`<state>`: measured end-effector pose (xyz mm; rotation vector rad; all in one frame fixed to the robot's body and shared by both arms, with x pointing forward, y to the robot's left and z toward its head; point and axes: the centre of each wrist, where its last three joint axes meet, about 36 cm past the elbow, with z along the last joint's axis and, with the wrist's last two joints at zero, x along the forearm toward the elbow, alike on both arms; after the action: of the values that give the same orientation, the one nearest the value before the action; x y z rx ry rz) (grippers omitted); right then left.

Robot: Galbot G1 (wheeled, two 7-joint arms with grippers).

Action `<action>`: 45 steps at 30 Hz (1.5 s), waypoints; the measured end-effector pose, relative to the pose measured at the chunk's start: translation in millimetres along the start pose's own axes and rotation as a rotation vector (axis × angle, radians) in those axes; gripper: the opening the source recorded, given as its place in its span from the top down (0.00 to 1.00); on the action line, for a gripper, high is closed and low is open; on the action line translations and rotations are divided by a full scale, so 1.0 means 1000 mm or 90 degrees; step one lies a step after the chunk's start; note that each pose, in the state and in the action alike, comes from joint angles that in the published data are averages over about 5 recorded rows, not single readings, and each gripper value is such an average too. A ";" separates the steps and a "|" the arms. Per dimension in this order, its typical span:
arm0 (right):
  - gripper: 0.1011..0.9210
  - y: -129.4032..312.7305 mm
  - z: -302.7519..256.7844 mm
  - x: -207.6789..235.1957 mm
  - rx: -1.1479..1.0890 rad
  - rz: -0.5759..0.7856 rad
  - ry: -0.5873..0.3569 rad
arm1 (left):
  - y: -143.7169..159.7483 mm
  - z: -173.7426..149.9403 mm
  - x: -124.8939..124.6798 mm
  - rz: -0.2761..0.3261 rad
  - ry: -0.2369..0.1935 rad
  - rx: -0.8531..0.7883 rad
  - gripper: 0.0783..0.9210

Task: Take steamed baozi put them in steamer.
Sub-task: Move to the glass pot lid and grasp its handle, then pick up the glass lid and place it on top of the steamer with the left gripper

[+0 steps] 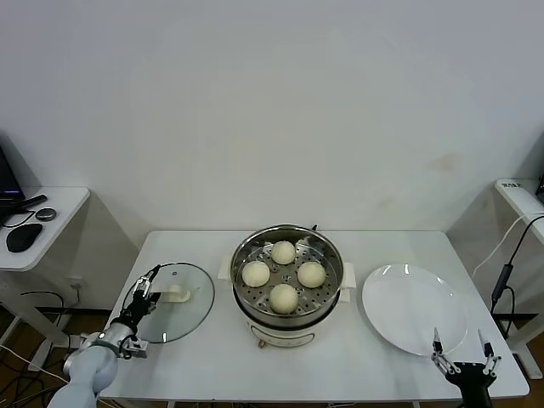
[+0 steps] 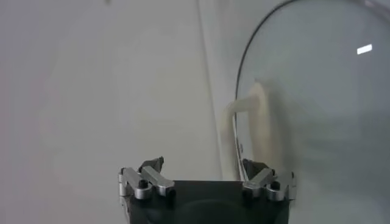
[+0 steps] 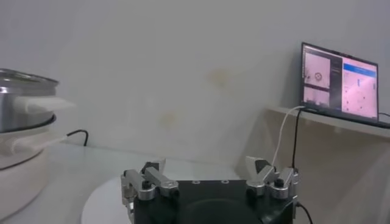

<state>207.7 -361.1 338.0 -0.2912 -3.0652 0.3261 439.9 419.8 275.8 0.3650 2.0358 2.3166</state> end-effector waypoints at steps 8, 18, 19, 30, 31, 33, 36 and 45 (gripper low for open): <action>0.12 0.003 0.001 0.001 0.002 -0.007 0.004 | -0.007 0.001 -0.006 0.017 0.010 0.008 0.39; 0.12 0.007 0.000 0.001 0.002 -0.018 0.002 | -0.012 0.001 -0.003 0.007 0.020 0.023 0.74; 0.12 0.007 -0.001 0.000 0.003 -0.019 0.002 | -0.011 0.001 -0.002 0.004 0.022 0.025 0.77; 0.12 0.013 -0.001 -0.002 0.005 -0.038 -0.001 | 0.021 0.001 0.025 -0.061 0.051 0.050 0.89; 0.12 0.013 -0.001 -0.003 0.005 -0.040 -0.002 | 0.027 0.001 0.030 -0.068 0.055 0.051 0.89; 0.12 0.014 -0.001 -0.003 0.006 -0.045 -0.002 | 0.040 0.000 0.039 -0.081 0.064 0.051 0.89; 0.12 0.016 -0.001 -0.004 0.007 -0.052 -0.001 | 0.066 -0.002 0.054 -0.098 0.081 0.053 0.89; 0.12 0.024 0.004 -0.007 0.008 -0.073 0.001 | 0.162 -0.028 0.075 -0.138 0.095 0.083 0.89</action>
<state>218.2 -340.5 328.6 -0.1147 -3.0611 0.3395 381.7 383.2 443.0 -0.0270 2.1749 2.1474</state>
